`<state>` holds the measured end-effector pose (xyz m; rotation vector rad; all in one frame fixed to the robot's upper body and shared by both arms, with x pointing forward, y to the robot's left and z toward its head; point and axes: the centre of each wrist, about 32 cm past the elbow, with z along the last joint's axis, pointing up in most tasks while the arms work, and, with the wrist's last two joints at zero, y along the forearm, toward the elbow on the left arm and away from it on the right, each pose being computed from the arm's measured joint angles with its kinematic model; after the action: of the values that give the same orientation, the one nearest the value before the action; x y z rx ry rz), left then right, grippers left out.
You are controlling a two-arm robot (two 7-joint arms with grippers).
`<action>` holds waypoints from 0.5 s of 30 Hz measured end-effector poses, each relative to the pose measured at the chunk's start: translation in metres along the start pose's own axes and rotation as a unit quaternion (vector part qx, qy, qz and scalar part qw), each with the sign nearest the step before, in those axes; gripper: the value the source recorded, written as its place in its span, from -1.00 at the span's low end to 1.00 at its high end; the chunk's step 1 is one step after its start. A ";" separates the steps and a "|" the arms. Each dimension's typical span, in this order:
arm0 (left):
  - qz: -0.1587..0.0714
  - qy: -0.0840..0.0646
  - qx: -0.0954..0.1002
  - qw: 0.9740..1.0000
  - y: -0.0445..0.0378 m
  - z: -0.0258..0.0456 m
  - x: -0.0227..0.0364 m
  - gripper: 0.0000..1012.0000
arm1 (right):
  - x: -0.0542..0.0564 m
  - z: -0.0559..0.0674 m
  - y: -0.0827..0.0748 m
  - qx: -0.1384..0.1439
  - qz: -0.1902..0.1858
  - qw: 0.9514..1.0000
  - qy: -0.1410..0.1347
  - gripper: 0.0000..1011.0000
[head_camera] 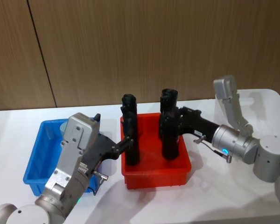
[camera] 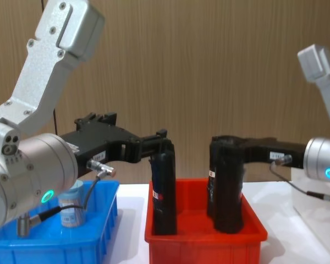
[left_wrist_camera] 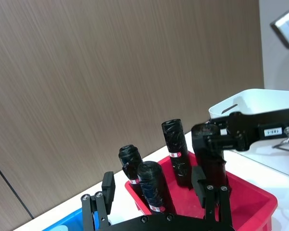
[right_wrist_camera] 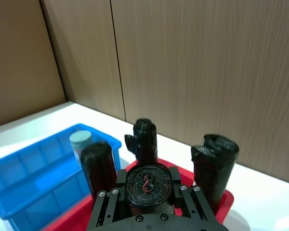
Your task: Pick the cotton swabs from the blue box and place them into the white box.
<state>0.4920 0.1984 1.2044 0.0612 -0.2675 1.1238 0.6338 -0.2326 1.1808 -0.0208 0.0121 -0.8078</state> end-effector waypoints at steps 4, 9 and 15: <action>0.000 0.000 0.000 1.000 0.0000 0.0000 0.0000 0.98 | -0.001 0.009 -0.004 0.012 -0.003 1.000 -0.003 0.01; 0.000 0.000 0.000 1.000 0.0000 0.0000 0.0000 0.98 | -0.002 0.028 -0.013 0.034 -0.014 0.999 -0.014 0.01; 0.000 0.000 0.000 1.000 0.0000 0.0000 0.0000 0.98 | -0.001 0.050 -0.024 0.055 -0.036 0.997 -0.027 0.01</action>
<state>0.4920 0.1984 1.2044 0.0612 -0.2676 1.1237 0.6160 -0.2477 1.2315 0.0608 -0.0852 -0.8785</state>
